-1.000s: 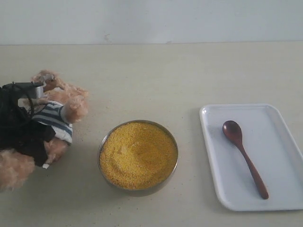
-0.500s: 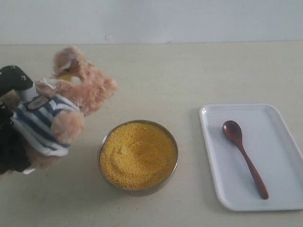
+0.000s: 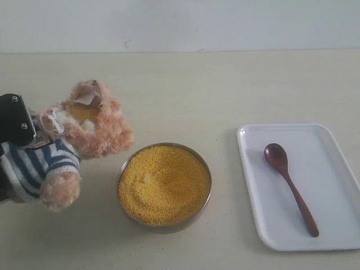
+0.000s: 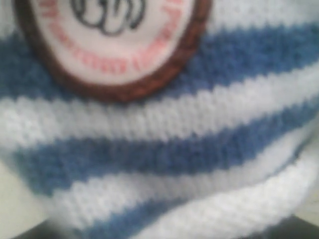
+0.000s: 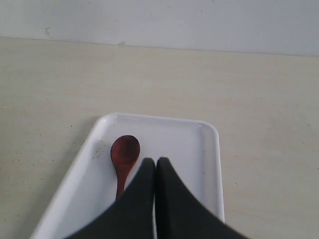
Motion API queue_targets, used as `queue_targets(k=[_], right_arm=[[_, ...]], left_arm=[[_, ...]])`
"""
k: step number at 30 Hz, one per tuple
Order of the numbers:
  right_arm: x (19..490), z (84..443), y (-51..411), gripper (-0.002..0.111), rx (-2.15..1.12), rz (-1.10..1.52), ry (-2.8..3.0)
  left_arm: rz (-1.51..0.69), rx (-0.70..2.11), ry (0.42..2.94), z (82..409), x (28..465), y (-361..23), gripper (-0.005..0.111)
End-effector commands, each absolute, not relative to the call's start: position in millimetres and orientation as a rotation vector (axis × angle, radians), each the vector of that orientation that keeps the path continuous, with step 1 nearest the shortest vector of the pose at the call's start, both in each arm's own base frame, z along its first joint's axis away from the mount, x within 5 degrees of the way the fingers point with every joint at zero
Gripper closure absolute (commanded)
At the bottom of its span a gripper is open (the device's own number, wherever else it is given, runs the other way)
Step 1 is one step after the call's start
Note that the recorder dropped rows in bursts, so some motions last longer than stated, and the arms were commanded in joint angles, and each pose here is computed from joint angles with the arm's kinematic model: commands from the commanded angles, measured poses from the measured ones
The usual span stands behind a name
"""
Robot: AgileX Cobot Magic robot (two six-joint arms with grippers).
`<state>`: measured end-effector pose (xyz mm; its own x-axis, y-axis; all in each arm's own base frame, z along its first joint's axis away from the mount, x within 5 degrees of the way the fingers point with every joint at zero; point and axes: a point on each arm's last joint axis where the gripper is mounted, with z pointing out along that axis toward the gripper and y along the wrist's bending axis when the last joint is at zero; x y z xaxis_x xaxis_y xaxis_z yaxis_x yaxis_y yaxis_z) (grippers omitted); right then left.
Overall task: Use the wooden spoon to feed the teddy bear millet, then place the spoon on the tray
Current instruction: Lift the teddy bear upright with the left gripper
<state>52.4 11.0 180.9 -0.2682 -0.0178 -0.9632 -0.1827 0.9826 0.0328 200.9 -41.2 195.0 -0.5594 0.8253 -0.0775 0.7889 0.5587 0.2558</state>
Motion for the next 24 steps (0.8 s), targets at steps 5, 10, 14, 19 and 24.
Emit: queue_targets(k=[5,10,14,19,24], right_arm=[[54.8,193.3,9.7,0.109,-0.176,0.104,1.694],[54.0,223.0,8.8,0.109,-0.059,0.206,1.377],[45.2,249.3,3.1,0.109,0.201,0.542,1.062],[47.5,273.2,8.2,0.109,0.180,0.590,1.122],[85.6,293.8,16.0,0.109,0.078,0.384,1.483]], left_arm=[[0.376,1.321,2.629,198.0,198.8,-35.4,0.103],[0.374,1.292,2.665,198.1,196.5,-34.3,0.103],[0.353,1.261,2.664,198.1,197.3,-35.8,0.103],[0.345,1.240,2.655,197.2,199.4,-37.0,0.103],[0.336,1.172,2.678,197.0,199.8,-37.2,0.103]])
